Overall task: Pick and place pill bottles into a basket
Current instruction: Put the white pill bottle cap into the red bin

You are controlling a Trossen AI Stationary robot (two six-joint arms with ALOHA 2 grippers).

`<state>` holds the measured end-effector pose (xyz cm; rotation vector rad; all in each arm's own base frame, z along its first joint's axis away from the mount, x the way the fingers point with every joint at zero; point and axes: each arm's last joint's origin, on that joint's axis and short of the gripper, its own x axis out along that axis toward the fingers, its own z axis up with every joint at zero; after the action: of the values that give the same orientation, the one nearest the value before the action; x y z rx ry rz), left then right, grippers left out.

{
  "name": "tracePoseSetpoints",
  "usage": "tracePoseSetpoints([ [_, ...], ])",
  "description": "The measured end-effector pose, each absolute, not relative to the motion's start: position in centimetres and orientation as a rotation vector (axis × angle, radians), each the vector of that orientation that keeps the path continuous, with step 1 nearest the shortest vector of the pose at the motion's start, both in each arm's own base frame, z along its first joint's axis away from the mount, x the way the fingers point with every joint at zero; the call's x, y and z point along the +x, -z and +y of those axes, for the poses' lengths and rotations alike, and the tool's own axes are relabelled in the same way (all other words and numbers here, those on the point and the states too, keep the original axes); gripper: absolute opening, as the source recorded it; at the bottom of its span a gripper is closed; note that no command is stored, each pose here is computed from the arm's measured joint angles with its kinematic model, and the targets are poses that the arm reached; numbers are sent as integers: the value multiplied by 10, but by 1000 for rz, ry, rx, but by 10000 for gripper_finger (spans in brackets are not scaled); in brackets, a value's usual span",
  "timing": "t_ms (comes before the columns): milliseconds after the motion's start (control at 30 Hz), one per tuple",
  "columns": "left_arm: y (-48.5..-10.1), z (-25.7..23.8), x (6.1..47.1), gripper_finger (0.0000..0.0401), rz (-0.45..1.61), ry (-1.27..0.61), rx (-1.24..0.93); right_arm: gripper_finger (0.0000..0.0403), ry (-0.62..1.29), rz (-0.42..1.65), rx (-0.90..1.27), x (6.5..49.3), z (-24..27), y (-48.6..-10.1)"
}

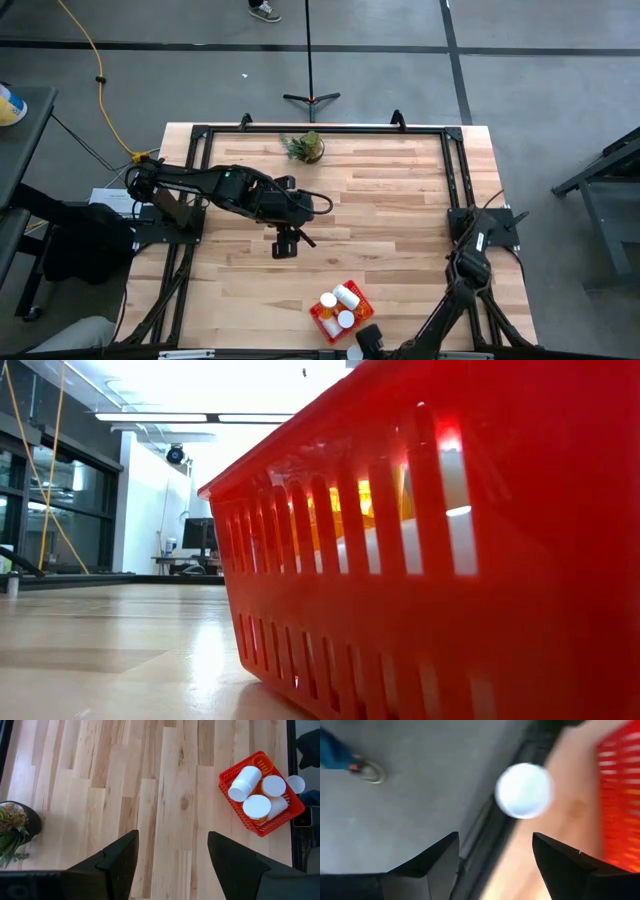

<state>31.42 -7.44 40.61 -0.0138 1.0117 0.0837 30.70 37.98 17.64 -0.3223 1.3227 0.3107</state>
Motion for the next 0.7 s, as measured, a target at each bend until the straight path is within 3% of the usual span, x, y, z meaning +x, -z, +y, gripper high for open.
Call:
tracePoseSetpoints([
  [700, -409, -76, 319, 271, 948, -106, -91, 243, -227, 1301, -264, 293, 390, -178],
])
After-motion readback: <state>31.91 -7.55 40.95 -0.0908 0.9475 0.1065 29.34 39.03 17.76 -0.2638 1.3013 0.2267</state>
